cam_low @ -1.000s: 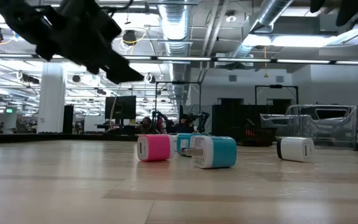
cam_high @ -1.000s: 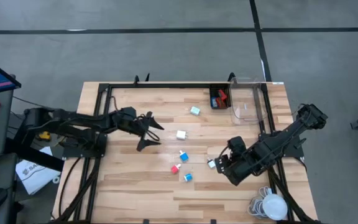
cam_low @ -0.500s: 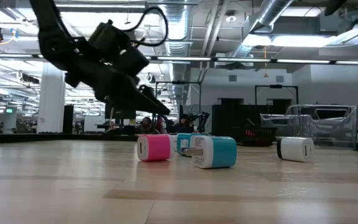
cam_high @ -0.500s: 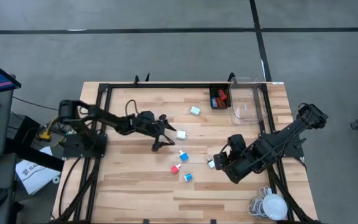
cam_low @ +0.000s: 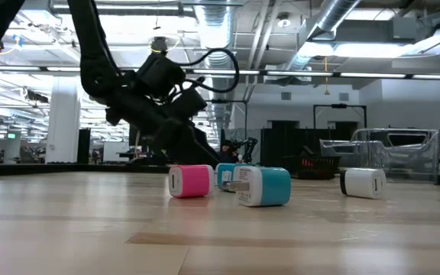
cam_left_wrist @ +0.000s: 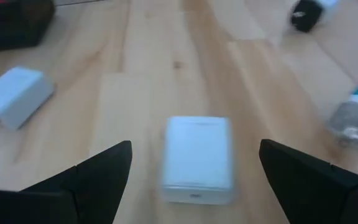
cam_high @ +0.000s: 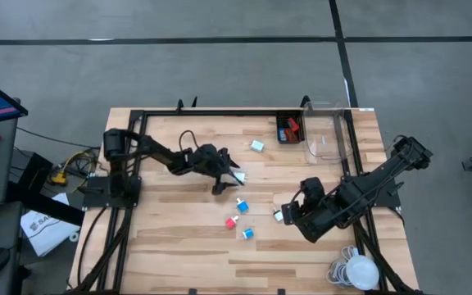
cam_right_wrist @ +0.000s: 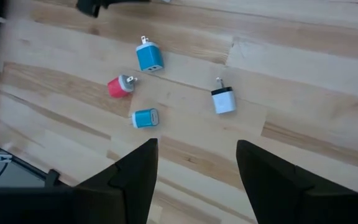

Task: Pick & Place Office items
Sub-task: Put the bottom white charger adapter into the transparent bin, then put the white charger adapter into the transparent bin

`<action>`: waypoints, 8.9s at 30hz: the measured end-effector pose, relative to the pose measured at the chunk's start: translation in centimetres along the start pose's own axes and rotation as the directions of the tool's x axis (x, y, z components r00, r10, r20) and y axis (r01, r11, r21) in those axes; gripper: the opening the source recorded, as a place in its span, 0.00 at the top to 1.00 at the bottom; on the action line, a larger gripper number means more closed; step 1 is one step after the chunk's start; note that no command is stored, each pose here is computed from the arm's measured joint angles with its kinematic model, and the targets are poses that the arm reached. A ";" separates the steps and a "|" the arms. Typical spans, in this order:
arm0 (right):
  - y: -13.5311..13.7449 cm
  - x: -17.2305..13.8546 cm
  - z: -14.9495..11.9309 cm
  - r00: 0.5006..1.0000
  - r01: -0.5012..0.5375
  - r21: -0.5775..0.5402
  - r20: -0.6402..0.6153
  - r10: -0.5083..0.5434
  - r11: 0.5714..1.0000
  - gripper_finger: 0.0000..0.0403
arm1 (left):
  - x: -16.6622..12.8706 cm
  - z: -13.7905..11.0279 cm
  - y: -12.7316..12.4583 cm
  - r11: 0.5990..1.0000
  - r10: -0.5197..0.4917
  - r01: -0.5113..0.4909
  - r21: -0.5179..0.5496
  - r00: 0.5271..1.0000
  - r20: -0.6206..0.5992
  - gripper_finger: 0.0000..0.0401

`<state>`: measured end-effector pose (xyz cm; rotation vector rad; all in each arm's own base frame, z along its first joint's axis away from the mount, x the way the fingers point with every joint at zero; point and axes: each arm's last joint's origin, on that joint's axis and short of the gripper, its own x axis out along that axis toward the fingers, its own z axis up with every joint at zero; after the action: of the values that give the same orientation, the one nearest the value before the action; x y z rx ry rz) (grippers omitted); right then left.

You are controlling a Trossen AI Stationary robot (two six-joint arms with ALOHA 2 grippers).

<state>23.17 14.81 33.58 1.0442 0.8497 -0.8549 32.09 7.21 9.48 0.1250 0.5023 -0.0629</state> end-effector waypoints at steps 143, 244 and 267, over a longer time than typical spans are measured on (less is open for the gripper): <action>-20.2 10.4 30.3 0.945 0.323 0.238 -0.126 -0.301 0.916 0.72 | -26.4 10.8 0.3 0.792 -0.183 0.393 -0.468 0.883 0.432 0.71; 0.2 22.9 26.1 0.992 0.059 -0.703 -0.040 -0.122 0.709 0.14 | -26.0 12.2 -2.8 0.742 -0.292 0.502 -0.444 0.839 0.460 0.71; -3.3 23.8 30.1 0.970 -0.036 -0.684 -0.200 -0.140 0.729 0.18 | -26.3 12.6 -2.8 0.714 -0.276 0.519 -0.470 0.826 0.492 0.71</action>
<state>35.29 -18.85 19.29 0.4586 1.2827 -0.3857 14.85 3.47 32.81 -0.6178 0.1169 -0.3602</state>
